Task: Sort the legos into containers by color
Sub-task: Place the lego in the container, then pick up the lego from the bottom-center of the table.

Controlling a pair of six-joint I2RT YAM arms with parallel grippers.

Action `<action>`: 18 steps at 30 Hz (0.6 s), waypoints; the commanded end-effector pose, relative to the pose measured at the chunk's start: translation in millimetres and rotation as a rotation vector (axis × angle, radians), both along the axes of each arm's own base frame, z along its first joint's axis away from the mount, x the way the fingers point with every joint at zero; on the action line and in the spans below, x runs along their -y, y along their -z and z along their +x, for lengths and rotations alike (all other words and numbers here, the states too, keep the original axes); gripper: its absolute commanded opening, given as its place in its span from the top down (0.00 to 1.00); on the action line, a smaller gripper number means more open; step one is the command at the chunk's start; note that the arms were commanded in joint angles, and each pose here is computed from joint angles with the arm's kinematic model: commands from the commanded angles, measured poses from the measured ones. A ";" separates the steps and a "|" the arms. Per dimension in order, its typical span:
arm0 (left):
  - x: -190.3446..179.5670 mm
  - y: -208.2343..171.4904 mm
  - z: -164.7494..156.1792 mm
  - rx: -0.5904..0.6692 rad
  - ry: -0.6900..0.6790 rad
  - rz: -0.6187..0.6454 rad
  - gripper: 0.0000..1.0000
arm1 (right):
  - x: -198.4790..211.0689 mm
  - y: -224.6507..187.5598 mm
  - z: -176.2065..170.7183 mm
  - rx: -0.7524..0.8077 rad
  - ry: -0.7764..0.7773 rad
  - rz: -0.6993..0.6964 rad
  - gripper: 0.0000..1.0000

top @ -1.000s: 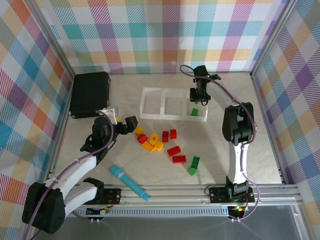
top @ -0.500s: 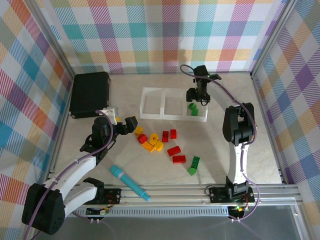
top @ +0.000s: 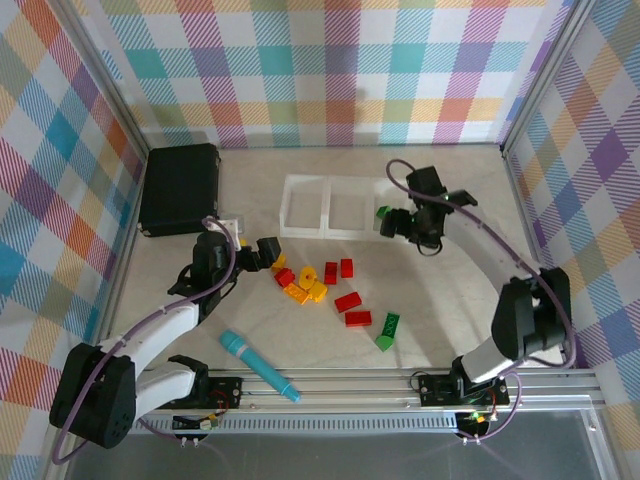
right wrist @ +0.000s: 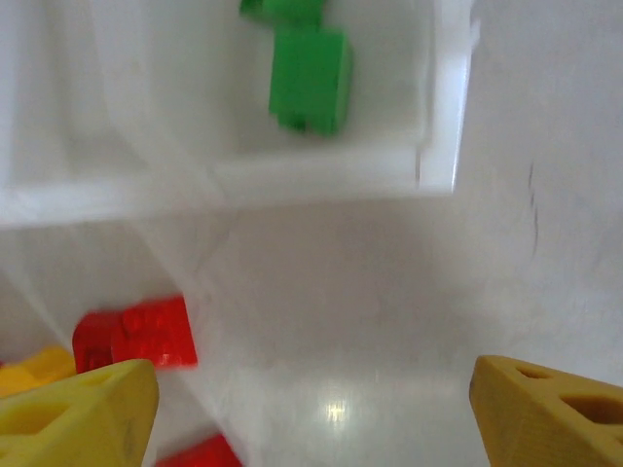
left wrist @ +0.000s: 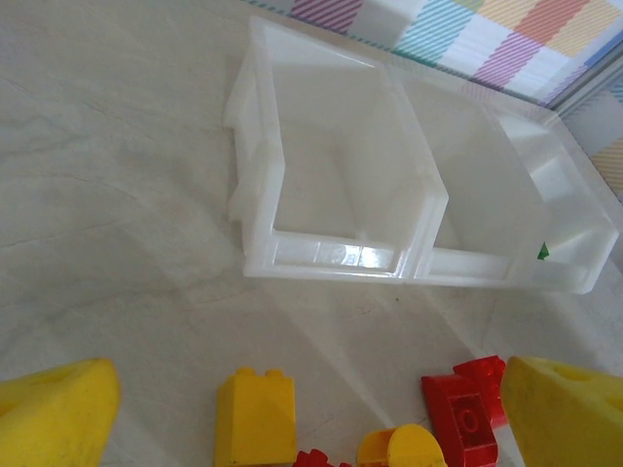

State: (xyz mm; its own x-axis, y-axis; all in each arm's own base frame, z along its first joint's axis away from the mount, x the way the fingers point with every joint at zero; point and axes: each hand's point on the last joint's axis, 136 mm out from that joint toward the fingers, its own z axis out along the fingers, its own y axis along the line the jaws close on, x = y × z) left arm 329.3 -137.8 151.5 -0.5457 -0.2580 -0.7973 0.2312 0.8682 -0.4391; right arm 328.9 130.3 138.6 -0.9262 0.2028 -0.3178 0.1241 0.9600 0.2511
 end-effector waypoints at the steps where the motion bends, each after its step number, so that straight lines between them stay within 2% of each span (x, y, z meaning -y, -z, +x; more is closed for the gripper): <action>1: 14.1 -20.7 5.7 0.075 0.059 -0.021 0.00 | -4.5 5.9 -38.1 -0.059 0.067 0.048 0.18; 9: 20.6 -21.9 6.4 0.083 0.086 -0.044 0.00 | -23.7 32.8 -115.2 -0.168 0.100 0.019 0.19; 18: 21.1 -24.1 2.8 0.093 0.094 -0.051 0.00 | -11.7 63.4 -150.9 -0.218 0.252 -0.098 0.20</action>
